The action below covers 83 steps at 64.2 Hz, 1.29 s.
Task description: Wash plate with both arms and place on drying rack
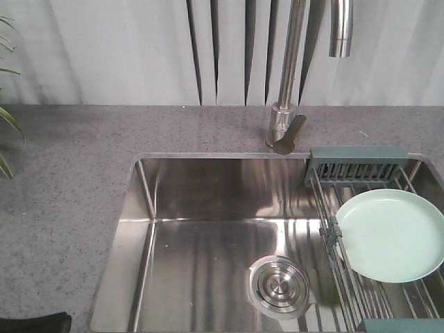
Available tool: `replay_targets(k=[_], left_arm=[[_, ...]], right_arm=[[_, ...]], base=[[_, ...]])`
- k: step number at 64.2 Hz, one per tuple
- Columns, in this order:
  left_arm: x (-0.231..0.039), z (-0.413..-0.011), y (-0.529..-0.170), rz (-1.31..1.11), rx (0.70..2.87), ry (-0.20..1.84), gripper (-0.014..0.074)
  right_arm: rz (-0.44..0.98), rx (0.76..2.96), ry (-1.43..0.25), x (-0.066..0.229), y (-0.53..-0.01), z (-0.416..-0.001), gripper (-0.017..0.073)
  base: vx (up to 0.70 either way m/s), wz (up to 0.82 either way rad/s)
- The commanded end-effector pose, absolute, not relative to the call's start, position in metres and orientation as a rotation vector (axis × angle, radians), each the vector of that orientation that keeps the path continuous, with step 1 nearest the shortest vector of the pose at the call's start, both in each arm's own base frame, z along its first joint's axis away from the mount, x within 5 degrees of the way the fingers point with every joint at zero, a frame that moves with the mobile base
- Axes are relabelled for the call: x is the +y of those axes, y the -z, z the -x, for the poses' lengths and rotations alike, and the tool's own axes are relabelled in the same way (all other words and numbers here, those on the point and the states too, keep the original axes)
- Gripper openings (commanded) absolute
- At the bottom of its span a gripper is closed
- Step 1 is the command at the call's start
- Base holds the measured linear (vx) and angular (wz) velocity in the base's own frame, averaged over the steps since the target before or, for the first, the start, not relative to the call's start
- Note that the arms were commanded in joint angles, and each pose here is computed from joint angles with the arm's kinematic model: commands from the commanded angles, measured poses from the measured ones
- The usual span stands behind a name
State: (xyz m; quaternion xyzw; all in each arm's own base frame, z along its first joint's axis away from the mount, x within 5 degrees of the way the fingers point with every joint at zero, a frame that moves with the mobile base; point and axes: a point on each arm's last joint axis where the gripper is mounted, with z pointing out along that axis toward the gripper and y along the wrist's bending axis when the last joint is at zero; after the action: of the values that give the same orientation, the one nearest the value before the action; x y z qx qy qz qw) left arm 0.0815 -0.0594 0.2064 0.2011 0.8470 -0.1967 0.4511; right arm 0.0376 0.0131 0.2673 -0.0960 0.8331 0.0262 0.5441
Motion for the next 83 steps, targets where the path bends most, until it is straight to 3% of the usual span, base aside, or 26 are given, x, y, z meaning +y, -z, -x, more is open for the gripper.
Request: replay_targets(k=[1, 12, 42, 83], left_arm=[[-0.055, -0.081, -0.201, -0.413, 1.952, 0.514, -0.0005], [-0.044, -0.068, -0.175, -0.369, 1.840, 0.520, -0.0005], [-0.012, -0.055, -0.192, -0.120, 1.566, 0.208, -0.0005], [-0.003, -0.056, -0.193, 0.020, 1.568, 0.083, -0.0005]], right_arm=[[0.207, 1.895, -0.052, 0.012, -0.281, -0.040, -0.0010], [0.207, 1.895, -0.052, 0.012, -0.281, -0.040, -0.0010], [0.207, 1.895, -0.053, 0.012, -0.281, -0.040, -0.0010], [0.207, 1.896, -0.053, 0.012, -0.281, -0.040, -0.0010]], base=[[0.00, 0.00], [0.00, 0.00], [0.00, 0.00], [0.00, 0.00]])
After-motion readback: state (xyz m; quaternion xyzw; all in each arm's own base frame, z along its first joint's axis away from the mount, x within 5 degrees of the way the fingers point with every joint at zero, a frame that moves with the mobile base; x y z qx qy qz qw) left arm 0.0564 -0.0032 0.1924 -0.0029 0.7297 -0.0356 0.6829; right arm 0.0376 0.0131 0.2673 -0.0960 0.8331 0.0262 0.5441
